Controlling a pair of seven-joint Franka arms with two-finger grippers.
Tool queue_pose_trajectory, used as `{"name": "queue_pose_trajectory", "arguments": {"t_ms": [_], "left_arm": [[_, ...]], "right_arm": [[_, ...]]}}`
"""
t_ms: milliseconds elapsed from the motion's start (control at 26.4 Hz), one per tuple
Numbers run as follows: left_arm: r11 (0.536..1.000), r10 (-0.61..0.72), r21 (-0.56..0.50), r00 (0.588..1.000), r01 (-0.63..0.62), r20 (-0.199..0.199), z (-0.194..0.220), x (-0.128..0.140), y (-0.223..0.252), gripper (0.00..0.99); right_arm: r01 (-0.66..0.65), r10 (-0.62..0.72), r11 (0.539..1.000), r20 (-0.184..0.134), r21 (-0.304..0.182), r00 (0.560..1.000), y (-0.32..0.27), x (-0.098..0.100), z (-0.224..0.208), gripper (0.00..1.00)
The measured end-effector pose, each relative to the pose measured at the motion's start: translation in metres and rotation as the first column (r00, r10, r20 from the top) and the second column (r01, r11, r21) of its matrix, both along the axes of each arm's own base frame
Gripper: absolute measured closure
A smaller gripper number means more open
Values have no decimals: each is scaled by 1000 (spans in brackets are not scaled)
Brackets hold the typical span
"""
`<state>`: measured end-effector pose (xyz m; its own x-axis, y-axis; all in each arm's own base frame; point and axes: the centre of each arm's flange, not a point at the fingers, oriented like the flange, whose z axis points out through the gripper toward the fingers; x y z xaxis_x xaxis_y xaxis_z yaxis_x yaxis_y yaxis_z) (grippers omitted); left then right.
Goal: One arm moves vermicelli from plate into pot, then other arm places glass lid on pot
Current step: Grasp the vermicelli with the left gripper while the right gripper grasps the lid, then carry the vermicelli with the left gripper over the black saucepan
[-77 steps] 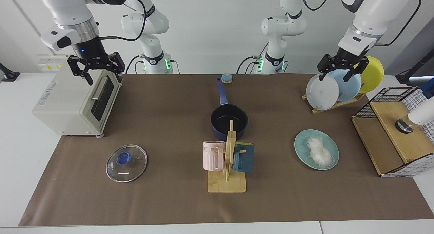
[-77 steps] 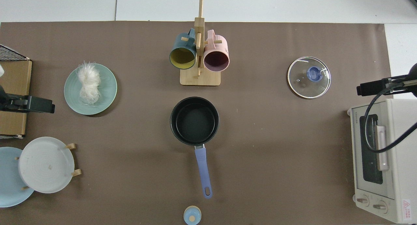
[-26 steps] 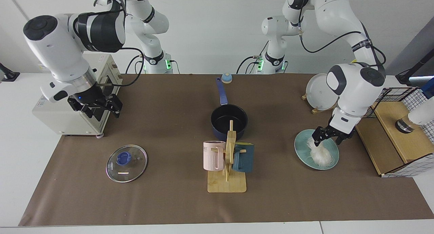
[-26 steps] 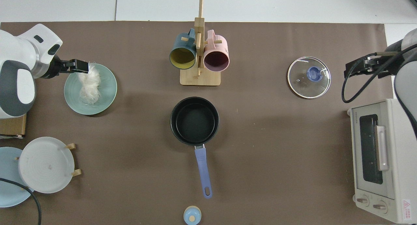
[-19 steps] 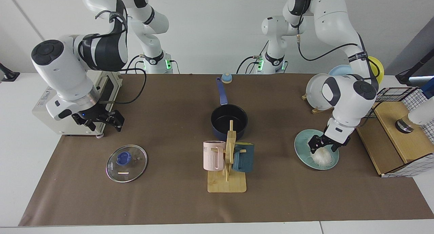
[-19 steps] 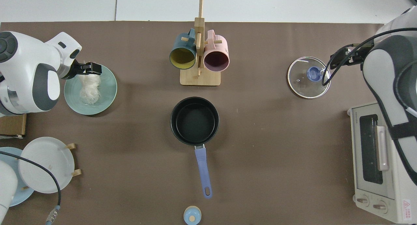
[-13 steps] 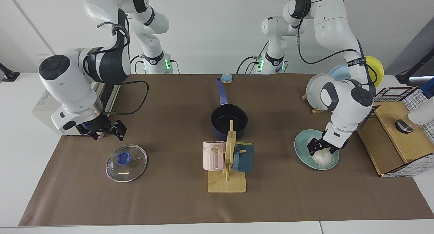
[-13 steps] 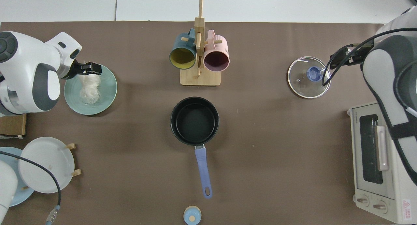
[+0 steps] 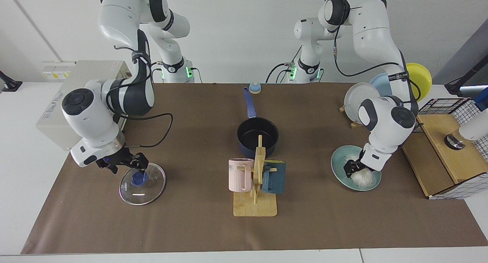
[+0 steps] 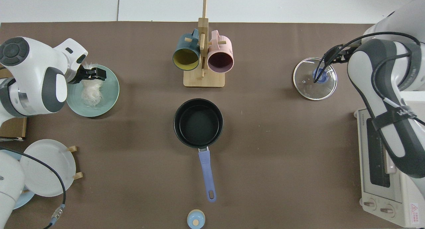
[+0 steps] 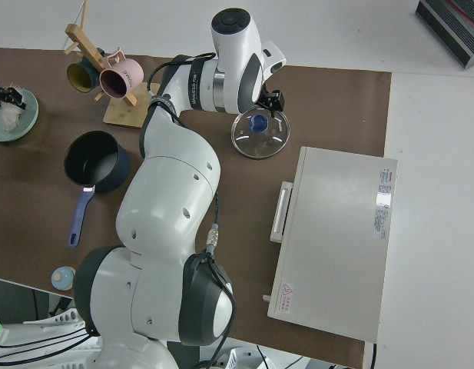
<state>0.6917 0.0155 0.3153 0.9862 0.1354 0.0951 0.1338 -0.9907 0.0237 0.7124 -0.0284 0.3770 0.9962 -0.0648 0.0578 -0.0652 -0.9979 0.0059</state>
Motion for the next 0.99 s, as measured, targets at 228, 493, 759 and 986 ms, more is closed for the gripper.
{"name": "queue_pose_trajectory", "arguments": {"t_ms": [228, 493, 759, 986], "left_arm": [[1000, 22, -10, 998, -23, -64, 26, 1, -7, 546], [995, 82, -47, 996, -84, -44, 135, -17, -48, 586], [990, 113, -72, 990, -118, -79, 209, -63, -126, 586], [990, 91, -101, 991, -101, -93, 213, -100, -223, 586]], "right_arm": [[-1, 1, 1000, -4, 1, 1000, 1, -1, -22, 0], [-4, 4, 1000, -19, 0, 1000, 3, -5, -45, 0], [-9, 9, 1000, -16, 0, 1000, 6, -7, -52, 0], [-13, 13, 1000, 5, -1, 1000, 9, -8, -58, 0]]}}
